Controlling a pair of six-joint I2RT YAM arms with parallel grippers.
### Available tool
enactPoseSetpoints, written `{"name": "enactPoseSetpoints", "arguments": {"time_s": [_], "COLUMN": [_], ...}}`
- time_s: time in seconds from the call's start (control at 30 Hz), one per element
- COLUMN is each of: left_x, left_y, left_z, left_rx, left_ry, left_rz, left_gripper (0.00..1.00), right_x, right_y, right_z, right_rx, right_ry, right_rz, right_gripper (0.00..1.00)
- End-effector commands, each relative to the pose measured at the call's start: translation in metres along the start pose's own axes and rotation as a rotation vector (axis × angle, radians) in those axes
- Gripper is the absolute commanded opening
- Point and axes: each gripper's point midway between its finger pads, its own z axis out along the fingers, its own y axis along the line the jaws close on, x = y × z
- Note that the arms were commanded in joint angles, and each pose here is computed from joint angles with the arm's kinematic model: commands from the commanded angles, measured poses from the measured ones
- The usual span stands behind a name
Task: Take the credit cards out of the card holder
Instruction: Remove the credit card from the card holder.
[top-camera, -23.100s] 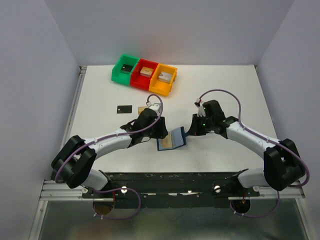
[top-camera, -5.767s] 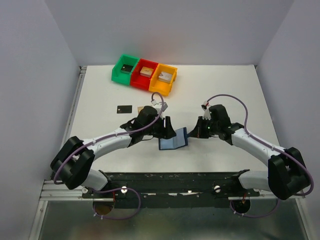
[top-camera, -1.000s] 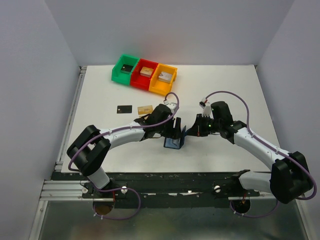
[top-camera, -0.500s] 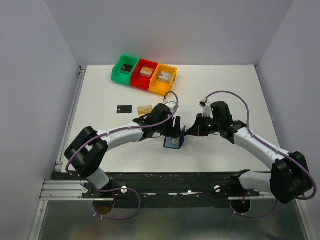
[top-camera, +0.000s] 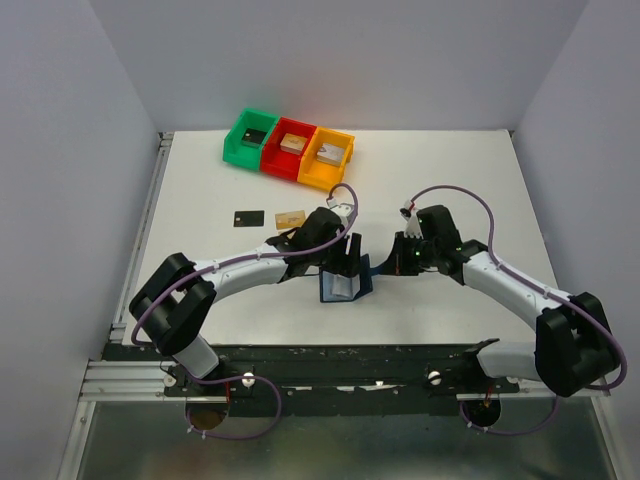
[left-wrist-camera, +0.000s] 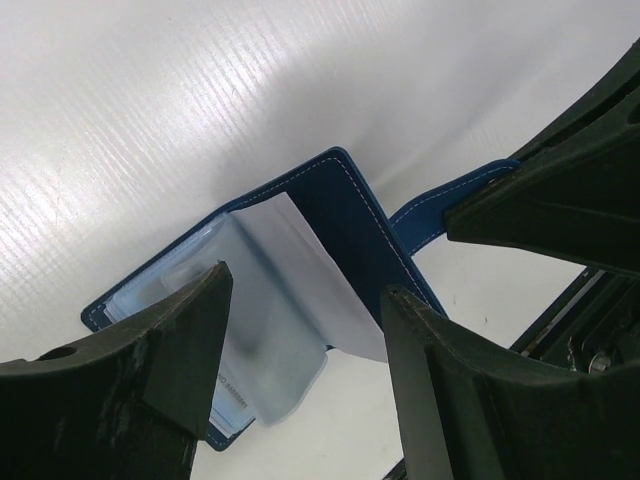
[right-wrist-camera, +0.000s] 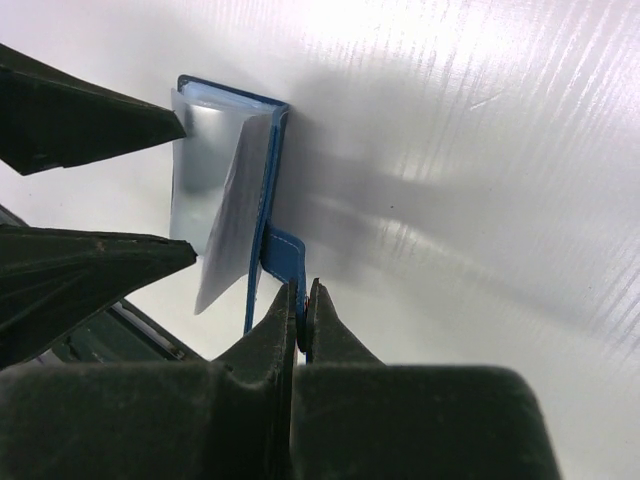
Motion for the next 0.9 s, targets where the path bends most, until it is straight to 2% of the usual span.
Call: {"name": "enactPoseSetpoints", "arguments": {"time_s": [0.0, 0.2, 0.57, 0.87], "left_x": [0.004, 0.002, -0.011, 0.008], "left_y": [0.002, 0.004, 0.021, 0.023], "left_z": [0.003, -0.001, -0.043, -0.026], "left_rx": [-0.018, -0.029, -0.072, -0.048], "left_ry": [0.026, 0.005, -0.16, -0.072], "left_rz": [0.02, 0.018, -0.046, -0.067], "left_gripper": [0.72, 0.72, 0.74, 0.74], "right_x": [0.005, 0.009, 0.023, 0.031], "right_y": [-0.012, -0.02, -0.037, -0.041], "right_z": [0.001, 0.005, 0.013, 0.019], "right_rx": [0.058, 0.093, 0.163, 0.165], "right_ry": [0.015, 0.031, 0.073, 0.093], "right_rz": [0.019, 0.03, 0.079, 0.095], "right_gripper": [0.0, 0.0, 0.0, 0.0]}}
